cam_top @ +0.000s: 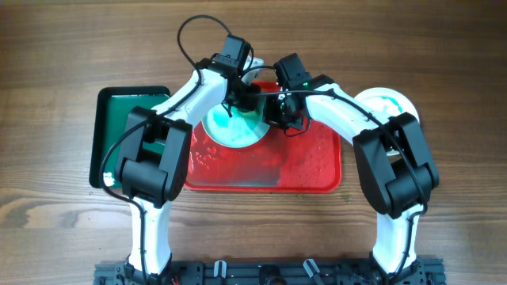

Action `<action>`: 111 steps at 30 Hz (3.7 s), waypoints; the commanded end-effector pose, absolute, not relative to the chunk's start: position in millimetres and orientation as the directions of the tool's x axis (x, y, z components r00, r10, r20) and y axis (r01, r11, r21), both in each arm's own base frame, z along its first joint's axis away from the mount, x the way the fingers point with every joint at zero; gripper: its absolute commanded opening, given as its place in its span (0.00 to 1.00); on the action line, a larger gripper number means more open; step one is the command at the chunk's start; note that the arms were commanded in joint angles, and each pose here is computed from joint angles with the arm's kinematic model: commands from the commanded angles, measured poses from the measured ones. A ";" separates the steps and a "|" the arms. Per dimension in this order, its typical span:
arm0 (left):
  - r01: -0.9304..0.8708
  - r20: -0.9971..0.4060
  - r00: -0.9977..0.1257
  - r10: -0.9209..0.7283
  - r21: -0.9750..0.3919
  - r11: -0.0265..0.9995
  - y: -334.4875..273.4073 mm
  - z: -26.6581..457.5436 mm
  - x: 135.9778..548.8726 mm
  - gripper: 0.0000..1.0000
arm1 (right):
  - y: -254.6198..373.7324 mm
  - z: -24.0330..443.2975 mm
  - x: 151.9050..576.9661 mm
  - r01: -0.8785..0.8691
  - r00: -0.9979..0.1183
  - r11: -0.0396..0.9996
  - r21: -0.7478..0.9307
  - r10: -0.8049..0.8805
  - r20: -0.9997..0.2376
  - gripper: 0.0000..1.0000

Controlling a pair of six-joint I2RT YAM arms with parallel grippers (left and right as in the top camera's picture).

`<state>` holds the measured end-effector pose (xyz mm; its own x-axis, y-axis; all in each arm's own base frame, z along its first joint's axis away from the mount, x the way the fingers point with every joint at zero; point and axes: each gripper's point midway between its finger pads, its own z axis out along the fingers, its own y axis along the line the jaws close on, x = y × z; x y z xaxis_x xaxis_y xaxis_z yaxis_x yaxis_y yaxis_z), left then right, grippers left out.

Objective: Clean dirty plates on tray and stack at the side

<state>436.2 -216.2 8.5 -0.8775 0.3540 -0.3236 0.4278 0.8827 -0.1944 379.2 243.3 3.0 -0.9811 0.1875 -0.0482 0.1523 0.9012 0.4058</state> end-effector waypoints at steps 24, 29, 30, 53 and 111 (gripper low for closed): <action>-0.015 -0.053 -0.998 -0.041 -0.416 0.909 -128.1 70.5 444.7 0.04 | 247.9 -6.2 389.3 0.111 -0.982 0.902 0.418 0.165 -0.095 0.19; -0.089 -0.077 -0.990 -0.114 -0.283 0.955 -95.6 63.2 453.6 0.04 | 247.1 -15.6 404.9 0.102 -0.972 0.908 0.406 0.179 -0.156 0.15; -0.089 -0.077 -0.990 -0.115 -0.279 0.956 -95.0 62.7 453.5 0.04 | 249.8 -17.2 402.4 0.100 -0.975 0.903 0.418 0.172 -0.140 0.09; -0.092 -0.085 -0.990 -0.116 -0.252 0.963 -90.1 61.6 454.6 0.04 | 179.4 245.3 340.0 0.057 -0.556 0.584 -0.810 -0.655 -0.511 0.04; -0.255 -0.158 -0.950 -0.268 -0.095 0.962 6.7 167.5 400.5 0.04 | -31.5 83.3 343.2 0.422 -0.837 0.873 0.246 0.479 -0.263 0.68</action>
<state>400.0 -1.2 169.3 -0.9540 -0.2556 -0.1569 -0.2373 0.9632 -0.1263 338.0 -24.9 72.8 -0.8586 0.4602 -0.2259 0.4018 0.8777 0.2611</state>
